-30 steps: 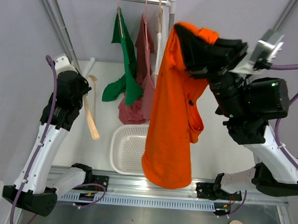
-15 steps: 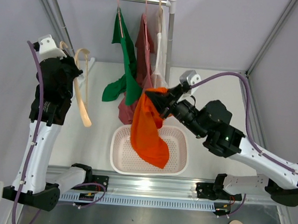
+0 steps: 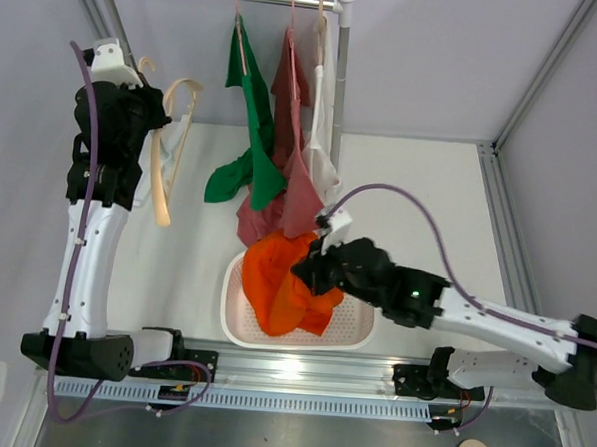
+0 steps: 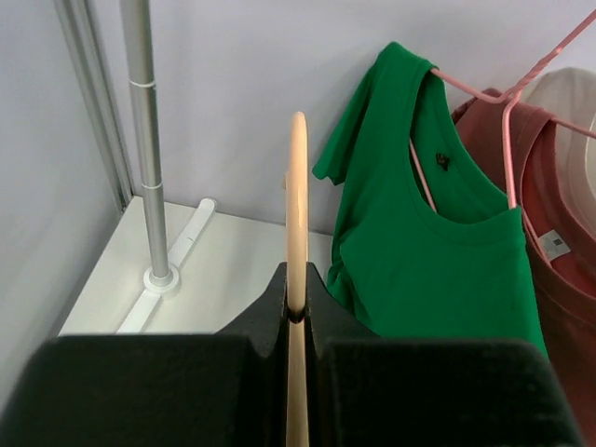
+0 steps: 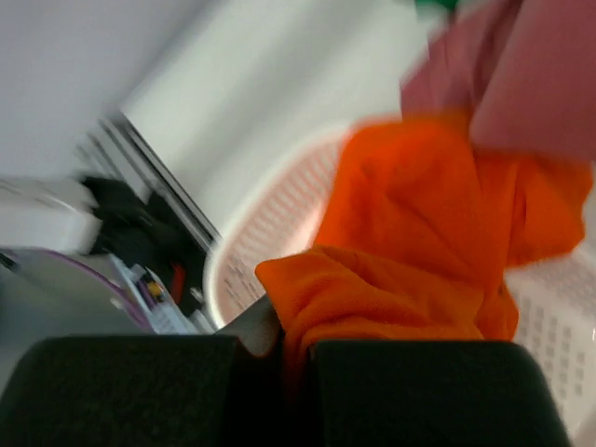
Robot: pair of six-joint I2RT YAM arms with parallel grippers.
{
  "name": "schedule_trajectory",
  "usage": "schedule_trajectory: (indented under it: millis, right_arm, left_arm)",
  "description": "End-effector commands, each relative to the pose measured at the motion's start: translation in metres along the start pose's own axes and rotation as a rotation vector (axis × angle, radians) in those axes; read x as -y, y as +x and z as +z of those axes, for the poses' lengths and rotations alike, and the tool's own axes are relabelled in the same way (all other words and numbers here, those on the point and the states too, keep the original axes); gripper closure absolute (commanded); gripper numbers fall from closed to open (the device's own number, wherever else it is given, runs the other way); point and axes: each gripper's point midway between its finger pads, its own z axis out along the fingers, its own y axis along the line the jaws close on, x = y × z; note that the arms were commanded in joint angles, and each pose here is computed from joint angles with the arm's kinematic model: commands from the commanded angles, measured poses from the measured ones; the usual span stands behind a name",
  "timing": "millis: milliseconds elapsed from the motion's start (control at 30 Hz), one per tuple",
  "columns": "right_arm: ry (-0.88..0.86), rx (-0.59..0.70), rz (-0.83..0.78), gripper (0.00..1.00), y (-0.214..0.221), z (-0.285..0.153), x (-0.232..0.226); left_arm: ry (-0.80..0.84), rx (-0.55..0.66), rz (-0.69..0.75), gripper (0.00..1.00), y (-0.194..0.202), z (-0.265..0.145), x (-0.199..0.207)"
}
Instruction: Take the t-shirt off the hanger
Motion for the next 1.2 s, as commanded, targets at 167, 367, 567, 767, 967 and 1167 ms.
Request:
schedule_trajectory:
  millis: [167, 367, 567, 767, 967, 1167]
  right_arm:
    - [0.183, -0.638, -0.002, 0.96, 0.167, 0.043, 0.047]
    - [0.257, -0.73, -0.038, 0.05, 0.19, 0.045, 0.065]
    - [0.17, -0.341, -0.008, 0.04, 0.056, 0.015, 0.038]
    - [0.174, -0.203, -0.035, 0.04, -0.012, -0.018, 0.039]
    - [0.129, -0.161, -0.033, 0.04, -0.02, -0.024, 0.035]
    - [0.114, -0.097, -0.033, 0.03, -0.031, -0.031, 0.04]
  left_arm:
    - [0.091, 0.058, 0.012, 0.99, -0.027, 0.001, 0.013]
    - [0.086, 0.062, 0.022, 0.99, -0.033, -0.001, 0.012]
    - [0.086, 0.114, 0.076, 0.99, -0.051, -0.002, 0.012]
    - [0.128, 0.171, 0.11, 0.99, -0.072, 0.014, 0.015]
    - [0.167, 0.222, 0.108, 0.99, -0.079, 0.039, 0.017]
    - [0.214, 0.27, 0.099, 0.99, -0.088, 0.08, 0.022]
